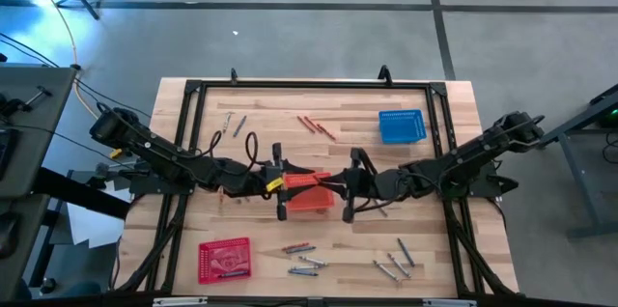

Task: Sort crayons
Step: Put the orange crayon into the orange bin

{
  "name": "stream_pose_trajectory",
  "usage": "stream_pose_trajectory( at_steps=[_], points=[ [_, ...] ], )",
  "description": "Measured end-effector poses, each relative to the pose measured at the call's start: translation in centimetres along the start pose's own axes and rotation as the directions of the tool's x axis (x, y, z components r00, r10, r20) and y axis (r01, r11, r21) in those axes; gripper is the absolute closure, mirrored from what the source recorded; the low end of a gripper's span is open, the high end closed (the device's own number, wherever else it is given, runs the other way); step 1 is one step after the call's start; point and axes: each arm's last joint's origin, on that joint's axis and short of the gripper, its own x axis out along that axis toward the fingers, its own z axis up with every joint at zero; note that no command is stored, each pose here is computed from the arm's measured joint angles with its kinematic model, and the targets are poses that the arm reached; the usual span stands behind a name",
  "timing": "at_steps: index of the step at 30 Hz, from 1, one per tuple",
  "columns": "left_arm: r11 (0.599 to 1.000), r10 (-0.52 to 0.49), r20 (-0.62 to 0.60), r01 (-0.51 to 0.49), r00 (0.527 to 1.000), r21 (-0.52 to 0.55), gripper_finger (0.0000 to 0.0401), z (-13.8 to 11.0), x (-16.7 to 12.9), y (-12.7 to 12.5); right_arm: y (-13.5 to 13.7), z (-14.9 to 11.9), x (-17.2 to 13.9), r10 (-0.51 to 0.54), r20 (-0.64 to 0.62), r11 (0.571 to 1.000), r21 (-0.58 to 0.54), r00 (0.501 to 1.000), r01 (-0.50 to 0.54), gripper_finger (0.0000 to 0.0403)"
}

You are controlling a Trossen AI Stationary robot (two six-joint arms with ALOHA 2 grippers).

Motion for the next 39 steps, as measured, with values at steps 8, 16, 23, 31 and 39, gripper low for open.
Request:
stream_pose_trajectory(
  at_steps=[8,16,23,31,39],
  points=[
    [1.0,-0.01,0.013,0.01,1.0,-0.006,0.026,0.1,0.0,0.1,-0.4,0.5,0.3,0.059,0.035,0.998,0.01,0.998,-0.059,0.0398],
    [0.995,-0.098,0.054,0.099,0.994,-0.017,0.026,0.4,0.5,0.7,-0.5,0.7,0.4,0.07,0.058,0.997,0.008,0.996,-0.071,0.0398],
    [0.996,-0.088,0.052,0.089,0.995,-0.016,0.0282,0.3,0.9,1.5,-0.5,0.7,0.4,0.076,0.058,0.997,0.007,0.995,-0.077,0.0398],
    [0.996,-0.09,0.05,0.091,0.995,-0.014,0.0355,0.3,0.9,1.5,-0.5,0.7,0.4,0.075,0.06,0.997,-0.012,0.995,-0.075,0.0398],
    [0.992,-0.123,0.053,0.123,0.991,-0.012,0.0393,0.3,0.8,1.4,-0.5,0.7,0.4,0.078,0.062,0.997,-0.012,0.995,-0.077,0.0398]
  ],
)
